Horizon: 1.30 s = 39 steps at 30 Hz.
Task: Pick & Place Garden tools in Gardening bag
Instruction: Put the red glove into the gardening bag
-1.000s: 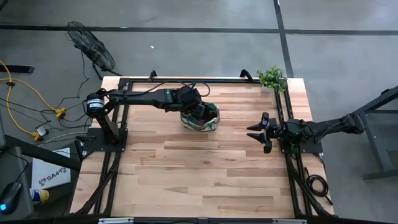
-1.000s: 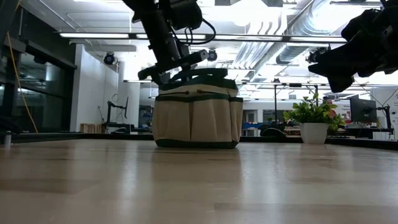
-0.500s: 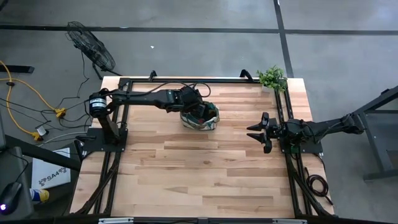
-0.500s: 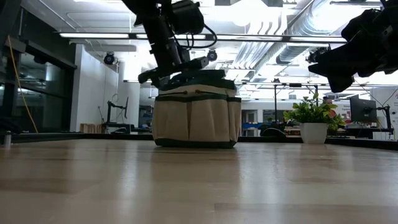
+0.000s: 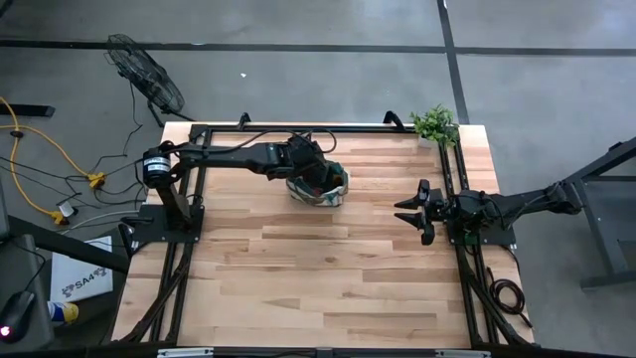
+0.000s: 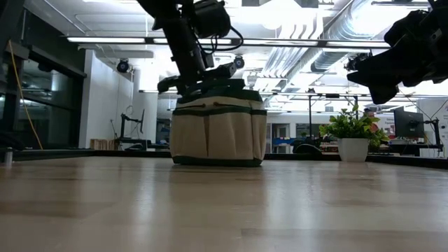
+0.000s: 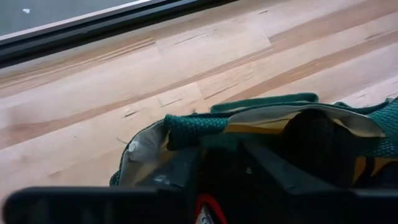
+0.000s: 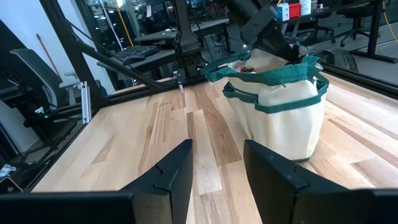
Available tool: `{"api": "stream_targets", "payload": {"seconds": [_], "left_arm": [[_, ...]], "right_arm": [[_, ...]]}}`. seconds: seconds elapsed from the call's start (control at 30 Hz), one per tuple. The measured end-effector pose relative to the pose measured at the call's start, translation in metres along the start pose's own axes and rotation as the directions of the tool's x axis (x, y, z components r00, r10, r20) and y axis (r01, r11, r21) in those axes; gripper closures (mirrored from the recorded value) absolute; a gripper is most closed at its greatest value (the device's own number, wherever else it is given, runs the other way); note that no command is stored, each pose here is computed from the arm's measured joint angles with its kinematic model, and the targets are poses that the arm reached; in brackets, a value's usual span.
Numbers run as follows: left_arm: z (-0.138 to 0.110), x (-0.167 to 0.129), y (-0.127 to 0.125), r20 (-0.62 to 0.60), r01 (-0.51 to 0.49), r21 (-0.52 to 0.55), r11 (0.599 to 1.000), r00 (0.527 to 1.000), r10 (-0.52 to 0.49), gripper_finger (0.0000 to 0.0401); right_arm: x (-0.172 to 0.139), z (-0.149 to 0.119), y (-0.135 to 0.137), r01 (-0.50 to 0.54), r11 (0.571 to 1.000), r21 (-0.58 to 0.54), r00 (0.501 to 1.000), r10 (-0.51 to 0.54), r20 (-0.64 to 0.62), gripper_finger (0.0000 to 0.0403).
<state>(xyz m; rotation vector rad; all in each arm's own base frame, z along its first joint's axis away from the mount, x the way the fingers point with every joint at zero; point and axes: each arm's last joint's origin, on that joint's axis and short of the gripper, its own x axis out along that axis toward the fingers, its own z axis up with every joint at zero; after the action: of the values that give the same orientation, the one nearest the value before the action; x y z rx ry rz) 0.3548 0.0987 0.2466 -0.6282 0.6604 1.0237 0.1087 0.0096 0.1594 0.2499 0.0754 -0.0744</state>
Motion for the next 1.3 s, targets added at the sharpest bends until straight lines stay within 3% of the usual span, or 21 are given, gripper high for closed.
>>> {"api": "stream_targets", "payload": {"seconds": [0.2, 0.27, 0.4, 0.57, 0.73, 0.93, 1.0, 1.17, 1.3], "left_arm": [[0.0, 0.0, 0.0, 0.005, -0.003, 0.011, 1.0, 1.0, 0.003, 0.0384], [0.0, 0.0, 0.0, 0.005, -0.003, 0.015, 1.0, 1.0, 0.003, 0.0396], [0.0, 0.0, 0.0, -0.003, 0.004, 0.027, 1.0, 1.0, -0.004, 0.0392], [-0.005, -0.005, -0.01, 0.009, 0.06, 0.159, 0.985, 0.998, -0.062, 0.0392], [-0.006, -0.012, -0.025, 0.065, 0.13, 0.311, 0.941, 0.985, -0.158, 0.0392], [-0.007, -0.017, -0.035, 0.067, 0.208, 0.397, 0.894, 0.965, -0.255, 0.0392], [-0.007, -0.017, -0.035, 0.052, 0.232, 0.389, 0.892, 0.961, -0.272, 0.0392], [-0.005, -0.012, -0.028, 0.029, 0.22, 0.226, 0.949, 0.972, -0.232, 0.0392], [-0.002, -0.009, -0.024, 0.027, 0.203, 0.179, 0.963, 0.977, -0.211, 0.0392]], "right_arm": [[0.0, 0.0, 0.0, 0.0, 1.0, 0.0, 1.0, 0.0, 0.0, 0.0268], [0.0, 0.0, 0.0, 0.0, 1.0, 0.0, 1.0, 0.0, 0.0, 0.0268], [0.0, 0.0, 0.0, 0.0, 1.0, 0.0, 1.0, 0.0, 0.0, 0.0268], [0.0, 0.0, 0.0, 0.001, 1.0, 0.0, 1.0, -0.001, 0.0, 0.0268], [0.0, 0.0, 0.0, 0.0, 1.0, 0.0, 1.0, 0.0, 0.0, 0.0268], [0.0, 0.0, 0.0, 0.0, 1.0, 0.0, 1.0, 0.0, 0.0, 0.0268], [0.0, 0.0, 0.0, 0.0, 1.0, 0.0, 1.0, 0.0, 0.0, 0.0268], [0.0, 0.0, 0.0, 0.0, 1.0, 0.0, 1.0, 0.0, 0.0, 0.0268], [0.0, 0.0, 0.0, 0.0, 1.0, 0.0, 1.0, 0.0, 0.0, 0.0268]]}}
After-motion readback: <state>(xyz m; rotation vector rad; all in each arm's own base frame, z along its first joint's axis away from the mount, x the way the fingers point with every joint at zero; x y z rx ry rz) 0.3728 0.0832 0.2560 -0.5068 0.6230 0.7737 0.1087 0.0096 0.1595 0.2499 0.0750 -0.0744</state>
